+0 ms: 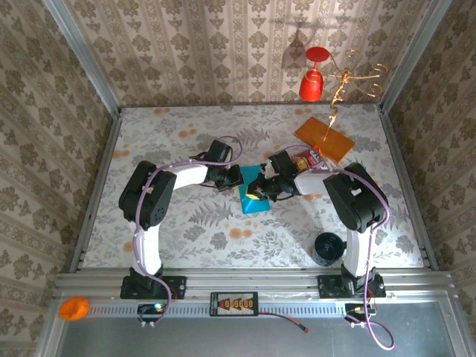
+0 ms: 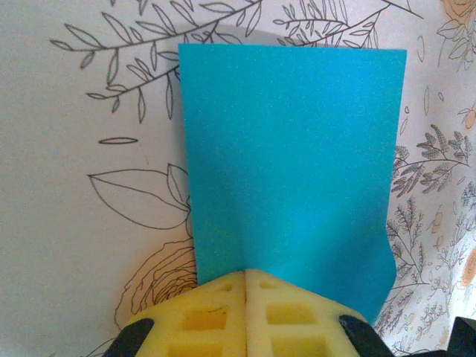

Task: Fold a paper plane with a square sheet of paper (pick it up from the middle)

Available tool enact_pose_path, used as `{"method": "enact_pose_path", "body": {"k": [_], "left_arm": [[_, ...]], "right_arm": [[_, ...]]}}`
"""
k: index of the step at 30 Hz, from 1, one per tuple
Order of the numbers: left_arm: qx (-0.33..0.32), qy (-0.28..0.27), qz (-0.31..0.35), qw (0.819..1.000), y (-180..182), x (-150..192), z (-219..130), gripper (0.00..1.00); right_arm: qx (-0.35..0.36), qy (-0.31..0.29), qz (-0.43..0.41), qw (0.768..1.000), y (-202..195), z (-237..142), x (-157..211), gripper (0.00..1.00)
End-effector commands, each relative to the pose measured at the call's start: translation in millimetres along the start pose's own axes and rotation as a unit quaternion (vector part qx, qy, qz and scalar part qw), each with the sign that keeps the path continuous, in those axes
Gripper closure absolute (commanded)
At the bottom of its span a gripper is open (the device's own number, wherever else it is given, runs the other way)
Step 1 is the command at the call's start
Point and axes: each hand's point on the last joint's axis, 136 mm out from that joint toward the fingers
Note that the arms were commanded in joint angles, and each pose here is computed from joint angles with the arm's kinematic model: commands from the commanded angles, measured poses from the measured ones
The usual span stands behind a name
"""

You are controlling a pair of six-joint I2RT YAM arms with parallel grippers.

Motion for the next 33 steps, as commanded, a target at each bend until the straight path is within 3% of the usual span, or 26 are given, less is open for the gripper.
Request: {"method": "enact_pose_path", "body": {"k": [1, 33], "left_arm": [[-0.017, 0.024, 0.003, 1.000, 11.9, 13.2, 10.3, 0.92], [-0.018, 0.030, 0.003, 0.999, 13.8, 16.2, 11.9, 0.93]], "right_arm": [[0.009, -0.014, 0.009, 1.000, -7.4, 5.0, -3.9, 0.95], [0.035, -0.031, 0.020, 0.999, -23.2, 7.0, -9.5, 0.95]]}}
Point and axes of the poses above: each hand's point on the last joint's axis, 136 mm out from that joint toward the fingers, its own z axis out along the fingers, its own y axis along the line the jaws close on, x = y × z, and after that the axes turned 6 degrees about z, right-handed
